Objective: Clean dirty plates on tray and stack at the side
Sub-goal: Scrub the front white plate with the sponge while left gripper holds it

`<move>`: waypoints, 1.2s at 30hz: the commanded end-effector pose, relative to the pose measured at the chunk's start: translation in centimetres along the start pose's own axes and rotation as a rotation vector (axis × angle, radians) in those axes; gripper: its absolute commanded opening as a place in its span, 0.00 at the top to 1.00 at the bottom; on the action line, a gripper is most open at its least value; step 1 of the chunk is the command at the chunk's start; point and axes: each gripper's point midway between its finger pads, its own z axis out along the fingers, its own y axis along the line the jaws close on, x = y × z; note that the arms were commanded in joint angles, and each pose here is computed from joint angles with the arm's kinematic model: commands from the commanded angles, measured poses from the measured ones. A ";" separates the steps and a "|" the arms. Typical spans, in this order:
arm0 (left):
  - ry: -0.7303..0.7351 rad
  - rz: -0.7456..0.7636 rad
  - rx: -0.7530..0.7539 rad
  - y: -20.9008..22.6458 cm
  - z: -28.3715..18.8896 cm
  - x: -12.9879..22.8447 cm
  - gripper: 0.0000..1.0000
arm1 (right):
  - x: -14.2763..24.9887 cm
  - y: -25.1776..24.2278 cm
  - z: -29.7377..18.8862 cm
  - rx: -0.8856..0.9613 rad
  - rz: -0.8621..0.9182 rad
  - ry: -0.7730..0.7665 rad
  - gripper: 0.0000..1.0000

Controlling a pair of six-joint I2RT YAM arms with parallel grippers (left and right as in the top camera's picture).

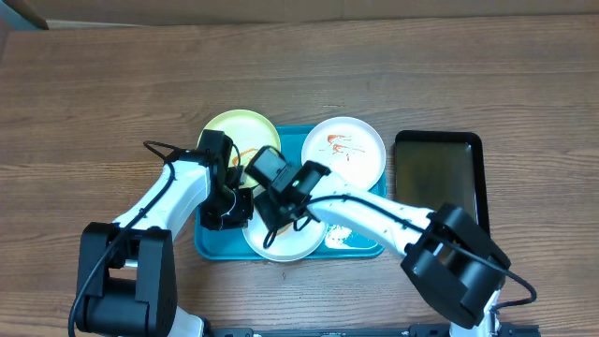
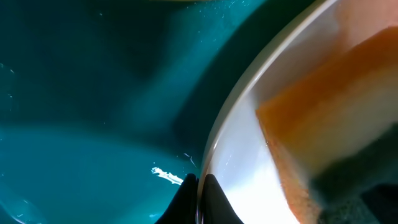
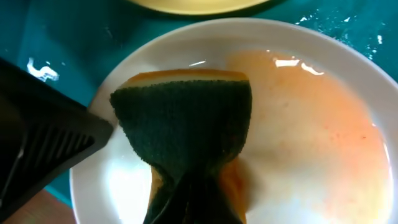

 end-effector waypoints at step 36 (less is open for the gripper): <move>0.008 -0.010 -0.022 0.3 -0.1 0.0 0.96 | 3.1 0.6 0.3 -0.084 -0.331 0.142 0.96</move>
